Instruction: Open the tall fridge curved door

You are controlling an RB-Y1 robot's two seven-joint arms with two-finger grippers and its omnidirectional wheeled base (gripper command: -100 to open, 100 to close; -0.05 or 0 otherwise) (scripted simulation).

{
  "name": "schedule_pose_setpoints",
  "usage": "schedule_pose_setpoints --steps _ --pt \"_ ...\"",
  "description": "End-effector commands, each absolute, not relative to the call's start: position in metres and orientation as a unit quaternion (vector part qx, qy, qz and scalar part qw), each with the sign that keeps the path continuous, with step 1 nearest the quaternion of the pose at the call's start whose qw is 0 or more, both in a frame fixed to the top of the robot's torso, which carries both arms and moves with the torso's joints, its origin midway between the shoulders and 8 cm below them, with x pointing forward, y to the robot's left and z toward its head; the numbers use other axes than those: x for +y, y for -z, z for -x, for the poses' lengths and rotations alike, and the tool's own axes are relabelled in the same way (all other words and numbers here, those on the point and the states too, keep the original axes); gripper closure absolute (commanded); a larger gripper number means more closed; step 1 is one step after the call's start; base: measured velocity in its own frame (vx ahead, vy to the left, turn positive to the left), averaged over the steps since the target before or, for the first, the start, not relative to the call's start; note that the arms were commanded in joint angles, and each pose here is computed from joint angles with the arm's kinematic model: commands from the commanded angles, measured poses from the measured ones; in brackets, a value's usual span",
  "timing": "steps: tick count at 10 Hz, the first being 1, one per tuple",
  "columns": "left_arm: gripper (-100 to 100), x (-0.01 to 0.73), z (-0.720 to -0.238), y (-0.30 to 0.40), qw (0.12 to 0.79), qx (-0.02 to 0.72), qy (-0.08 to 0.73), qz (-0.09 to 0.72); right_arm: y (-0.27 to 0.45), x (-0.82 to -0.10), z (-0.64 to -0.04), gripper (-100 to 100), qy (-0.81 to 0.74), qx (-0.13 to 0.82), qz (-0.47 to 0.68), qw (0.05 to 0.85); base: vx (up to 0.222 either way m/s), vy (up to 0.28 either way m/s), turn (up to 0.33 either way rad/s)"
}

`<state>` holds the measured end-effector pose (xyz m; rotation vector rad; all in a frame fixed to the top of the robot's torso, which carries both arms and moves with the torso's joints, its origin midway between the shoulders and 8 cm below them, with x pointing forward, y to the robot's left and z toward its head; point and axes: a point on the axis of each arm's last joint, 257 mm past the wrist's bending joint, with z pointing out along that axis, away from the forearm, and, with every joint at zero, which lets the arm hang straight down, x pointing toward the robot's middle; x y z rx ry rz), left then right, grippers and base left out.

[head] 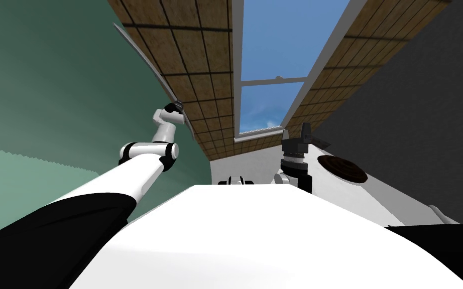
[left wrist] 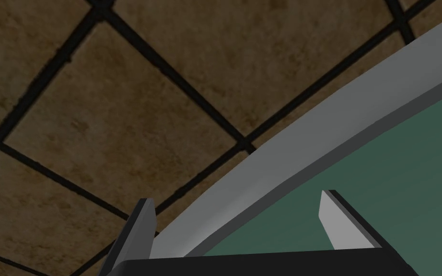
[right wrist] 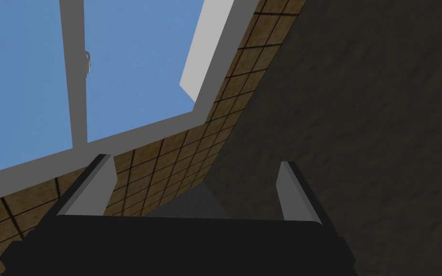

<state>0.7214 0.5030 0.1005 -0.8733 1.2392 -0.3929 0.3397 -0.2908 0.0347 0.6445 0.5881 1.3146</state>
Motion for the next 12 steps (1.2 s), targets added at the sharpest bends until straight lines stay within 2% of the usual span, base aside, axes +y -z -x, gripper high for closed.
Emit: schedule_pose_setpoints --steps 1,6,7,9,11,12 --pt "-100 0.506 -0.716 -0.119 0.718 0.549 0.178 0.388 -0.035 -0.291 -0.340 0 -0.591 0.265 -0.290 0.705 0.035 0.024 0.011" --pt "-100 0.521 -0.713 -0.138 0.719 0.543 0.167 0.400 -0.035 -0.291 -0.340 0 -0.591 0.265 -0.290 0.705 0.029 0.014 -0.049" --pt "100 0.521 -0.713 -0.137 0.718 0.544 0.166 0.401 -0.035 -0.291 -0.340 0 -0.591 0.264 -0.290 0.705 -0.004 -0.009 0.035" --pt "100 0.480 -0.728 -0.136 0.711 0.557 0.187 0.386 -0.035 -0.291 -0.340 0 -0.591 0.264 -0.290 0.705 -0.150 -0.085 -0.208" --pt "100 0.480 -0.728 -0.136 0.711 0.557 0.187 0.386 -0.035 -0.291 -0.340 0 -0.591 0.264 -0.290 0.705 -0.099 -0.073 -0.099" --pt "100 0.449 -0.738 -0.139 0.708 0.564 0.203 0.374 -0.035 -0.291 -0.340 0 -0.591 0.264 -0.290 0.705 -0.110 -0.064 -0.149"
